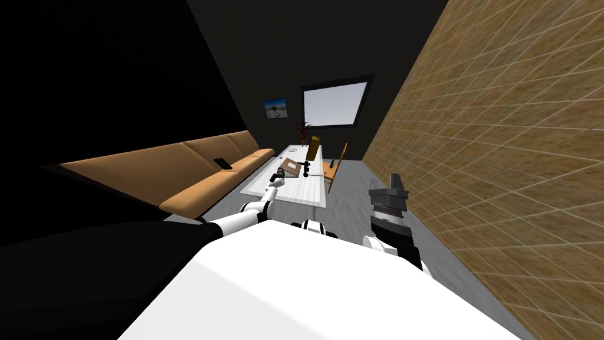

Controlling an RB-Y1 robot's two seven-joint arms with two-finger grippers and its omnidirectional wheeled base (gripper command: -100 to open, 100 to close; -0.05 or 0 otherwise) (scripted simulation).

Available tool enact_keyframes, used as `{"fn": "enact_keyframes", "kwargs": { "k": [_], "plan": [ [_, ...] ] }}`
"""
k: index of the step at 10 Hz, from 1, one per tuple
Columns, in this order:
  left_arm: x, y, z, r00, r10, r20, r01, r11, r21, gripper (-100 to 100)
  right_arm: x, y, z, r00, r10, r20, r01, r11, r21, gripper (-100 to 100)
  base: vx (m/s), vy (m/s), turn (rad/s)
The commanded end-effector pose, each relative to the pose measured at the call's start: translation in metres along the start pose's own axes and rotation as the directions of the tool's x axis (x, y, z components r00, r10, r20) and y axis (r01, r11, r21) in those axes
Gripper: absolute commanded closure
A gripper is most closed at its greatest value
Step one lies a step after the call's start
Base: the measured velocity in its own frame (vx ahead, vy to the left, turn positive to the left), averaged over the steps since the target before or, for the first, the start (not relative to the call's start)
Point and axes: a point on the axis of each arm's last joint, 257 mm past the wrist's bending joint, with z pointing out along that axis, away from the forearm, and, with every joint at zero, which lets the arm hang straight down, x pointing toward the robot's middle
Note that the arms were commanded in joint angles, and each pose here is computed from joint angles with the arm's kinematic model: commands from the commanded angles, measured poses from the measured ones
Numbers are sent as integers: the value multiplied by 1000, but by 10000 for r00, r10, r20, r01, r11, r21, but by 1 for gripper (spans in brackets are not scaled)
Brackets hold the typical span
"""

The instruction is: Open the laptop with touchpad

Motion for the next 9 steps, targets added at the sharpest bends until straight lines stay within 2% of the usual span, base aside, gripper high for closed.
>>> {"fn": "enact_keyframes", "kwargs": {
  "k": [1, 2, 7, 8, 9],
  "plan": [
    [0, 3, 0, 9985, -540, 0, 540, 9985, -97, 100, 0, 0, 0, 10000, 0, 0, 0, 10000, 0, 0, -8, 44, -22],
    [-1, -7, 5, 9992, -395, -45, 394, 9991, -143, -100, 0, 0, 0, 10000, 0, 0, 0, 10000, 0, 0, -12, -10, 23],
    [-2, -55, 21, 9990, -386, -229, 382, 9991, -176, -100, 0, 0, 0, 10000, 2, 1, -2, 10000, -1, 0, -32, -55, 36],
    [-3, -45, 18, 9990, -395, -185, 390, 9990, -234, -100, 0, 0, 0, 10000, 2, 1, -2, 10000, -1, 0, -10, -23, 8],
    [-3, -45, 18, 9991, -386, -197, 381, 9989, -269, 0, 0, 0, 0, 10000, 2, 0, -2, 10000, 0, 0, 0, 0, 0]
  ]
}}
